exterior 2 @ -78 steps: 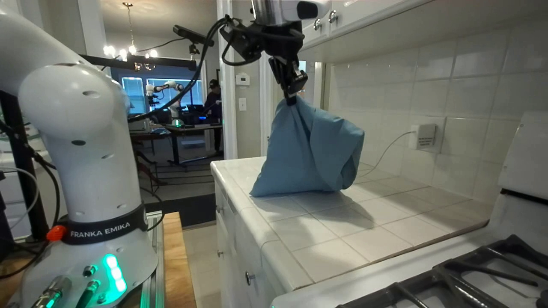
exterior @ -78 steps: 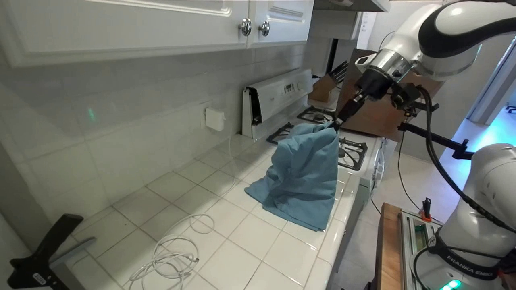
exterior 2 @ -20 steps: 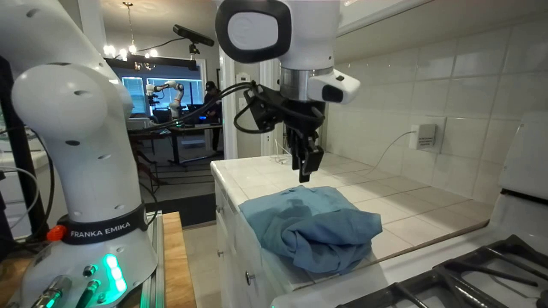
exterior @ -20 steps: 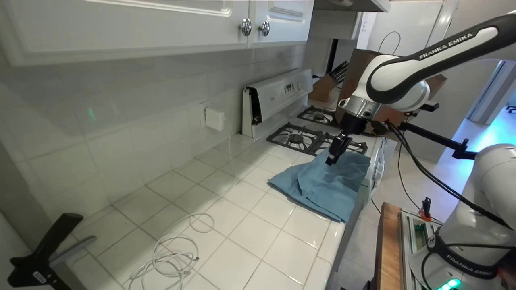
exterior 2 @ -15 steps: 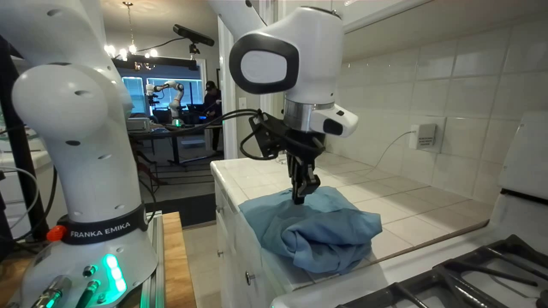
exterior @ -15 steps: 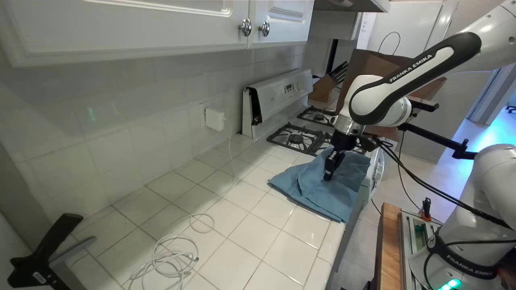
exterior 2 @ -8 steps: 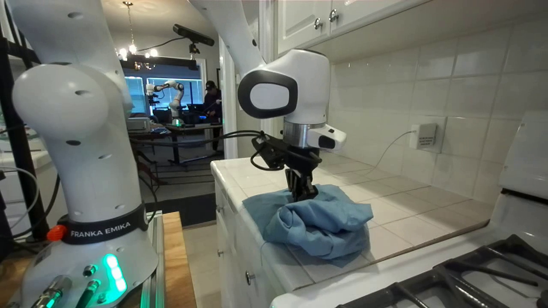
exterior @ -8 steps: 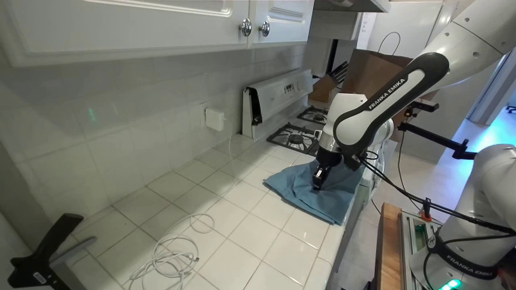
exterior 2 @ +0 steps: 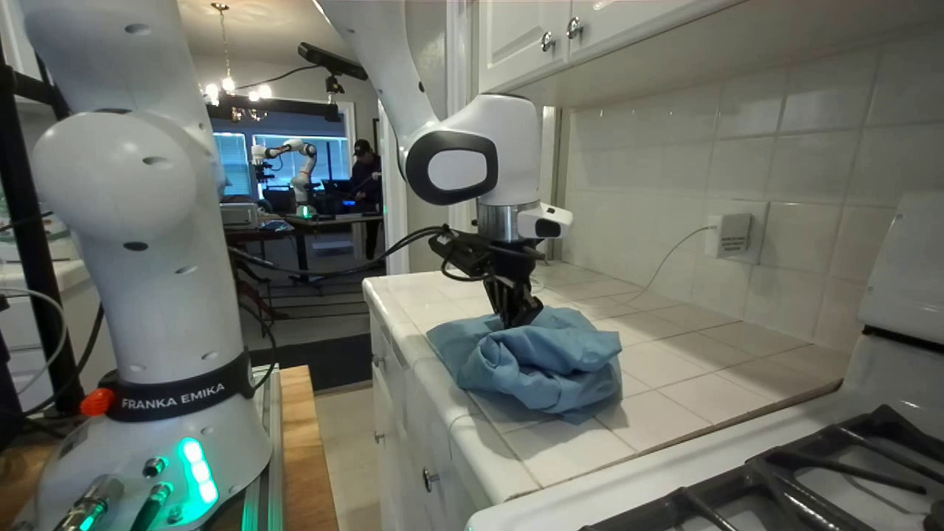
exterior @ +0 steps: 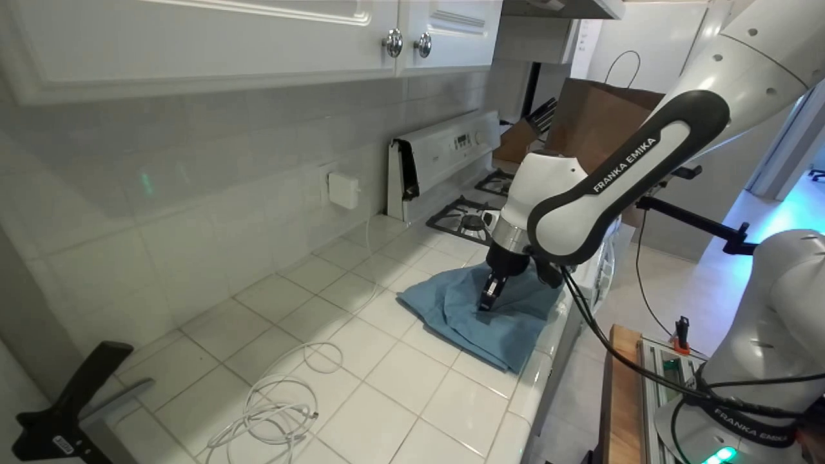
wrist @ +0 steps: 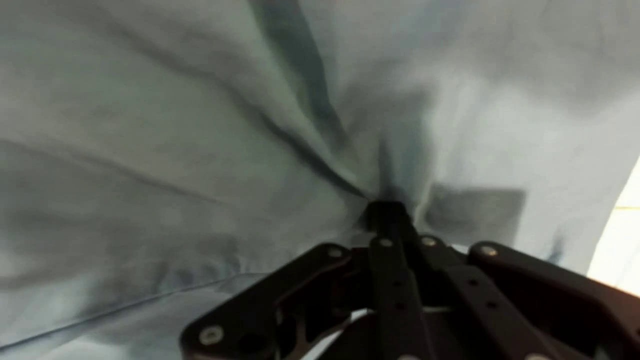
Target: Unfold the blue towel
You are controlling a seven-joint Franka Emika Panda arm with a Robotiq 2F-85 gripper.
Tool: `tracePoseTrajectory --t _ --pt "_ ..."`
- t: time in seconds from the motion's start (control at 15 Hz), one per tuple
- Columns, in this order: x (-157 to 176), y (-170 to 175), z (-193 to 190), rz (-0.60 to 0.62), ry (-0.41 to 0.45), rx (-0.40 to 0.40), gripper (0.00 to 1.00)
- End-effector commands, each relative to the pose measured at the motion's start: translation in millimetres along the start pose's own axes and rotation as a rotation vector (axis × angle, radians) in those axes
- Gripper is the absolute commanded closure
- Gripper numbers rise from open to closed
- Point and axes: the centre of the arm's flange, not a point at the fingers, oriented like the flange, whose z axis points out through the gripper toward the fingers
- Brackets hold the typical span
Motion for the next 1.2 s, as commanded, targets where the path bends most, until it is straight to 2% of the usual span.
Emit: tracePoseTrajectory --t 0.0,0.73,1.13 --pt "15 -23 7 -0.026 0.027 0.008 1.00" --pt "86 -65 28 -0.097 0.032 0.070 1.00" --pt "113 -118 28 -0.315 0.032 0.145 1.00"
